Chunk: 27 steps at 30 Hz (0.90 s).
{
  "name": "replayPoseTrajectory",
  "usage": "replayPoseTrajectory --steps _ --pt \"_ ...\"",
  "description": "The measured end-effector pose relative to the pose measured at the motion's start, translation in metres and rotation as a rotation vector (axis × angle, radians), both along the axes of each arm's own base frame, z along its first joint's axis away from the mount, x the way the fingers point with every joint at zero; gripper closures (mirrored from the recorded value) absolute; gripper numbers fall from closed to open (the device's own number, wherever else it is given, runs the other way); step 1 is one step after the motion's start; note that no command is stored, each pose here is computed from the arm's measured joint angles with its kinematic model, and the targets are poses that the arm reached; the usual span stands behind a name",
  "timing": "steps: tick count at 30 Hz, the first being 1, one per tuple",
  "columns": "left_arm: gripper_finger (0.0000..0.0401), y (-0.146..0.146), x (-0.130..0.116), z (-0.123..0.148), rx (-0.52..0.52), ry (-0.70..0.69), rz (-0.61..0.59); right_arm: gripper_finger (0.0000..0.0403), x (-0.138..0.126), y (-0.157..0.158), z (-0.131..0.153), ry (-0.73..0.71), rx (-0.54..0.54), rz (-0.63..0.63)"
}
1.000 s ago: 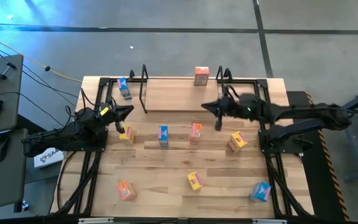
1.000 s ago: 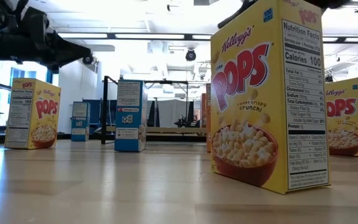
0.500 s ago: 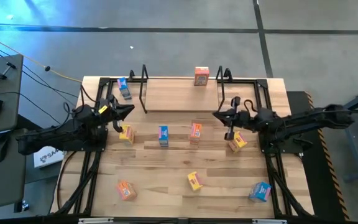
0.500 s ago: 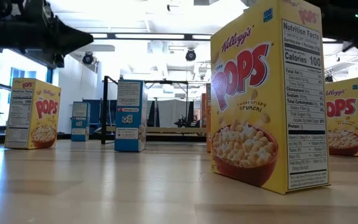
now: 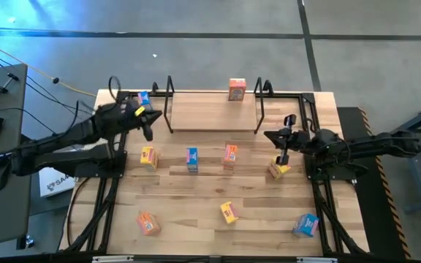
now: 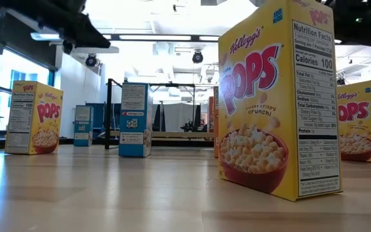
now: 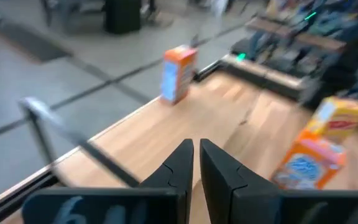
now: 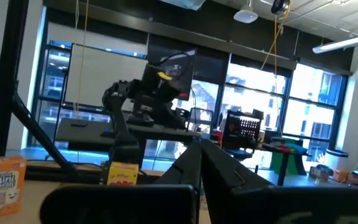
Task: Stack cereal on shelf
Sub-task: Put the top blue cereal box on the shelf
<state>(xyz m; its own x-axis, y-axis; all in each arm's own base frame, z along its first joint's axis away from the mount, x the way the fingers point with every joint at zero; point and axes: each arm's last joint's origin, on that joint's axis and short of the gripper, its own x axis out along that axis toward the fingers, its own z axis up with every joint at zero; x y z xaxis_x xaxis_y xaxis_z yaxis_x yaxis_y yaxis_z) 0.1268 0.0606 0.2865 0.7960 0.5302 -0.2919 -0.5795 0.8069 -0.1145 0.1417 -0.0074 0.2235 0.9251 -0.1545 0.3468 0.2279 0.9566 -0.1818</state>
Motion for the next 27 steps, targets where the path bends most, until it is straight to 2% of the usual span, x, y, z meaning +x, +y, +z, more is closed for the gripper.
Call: replayPoseTrajectory --steps 7,10,13,19,23,27 --pt "0.038 0.04 0.009 0.039 -0.144 0.211 0.152 0.0403 -0.006 0.0 0.001 0.014 0.0 0.0" --pt "0.0379 0.061 0.013 0.046 -0.211 0.339 0.19 0.0403 -0.005 0.0 0.0 0.02 0.001 -0.001" --pt "0.0374 0.084 0.019 0.052 -0.233 0.469 0.208 0.0403 -0.005 0.0 0.0 0.023 0.001 0.0" --pt "0.0343 0.131 0.018 0.052 -0.406 0.647 0.291 0.0403 -0.005 0.0 0.0 0.023 0.004 0.0" --pt "0.0312 0.155 0.006 0.045 -0.586 0.655 0.362 0.0403 -0.005 0.0 0.0 0.026 0.004 0.0" --pt "0.0277 0.172 -0.011 0.036 -0.753 0.571 0.484 0.0403 -0.005 0.0 -0.001 0.033 0.004 0.0"
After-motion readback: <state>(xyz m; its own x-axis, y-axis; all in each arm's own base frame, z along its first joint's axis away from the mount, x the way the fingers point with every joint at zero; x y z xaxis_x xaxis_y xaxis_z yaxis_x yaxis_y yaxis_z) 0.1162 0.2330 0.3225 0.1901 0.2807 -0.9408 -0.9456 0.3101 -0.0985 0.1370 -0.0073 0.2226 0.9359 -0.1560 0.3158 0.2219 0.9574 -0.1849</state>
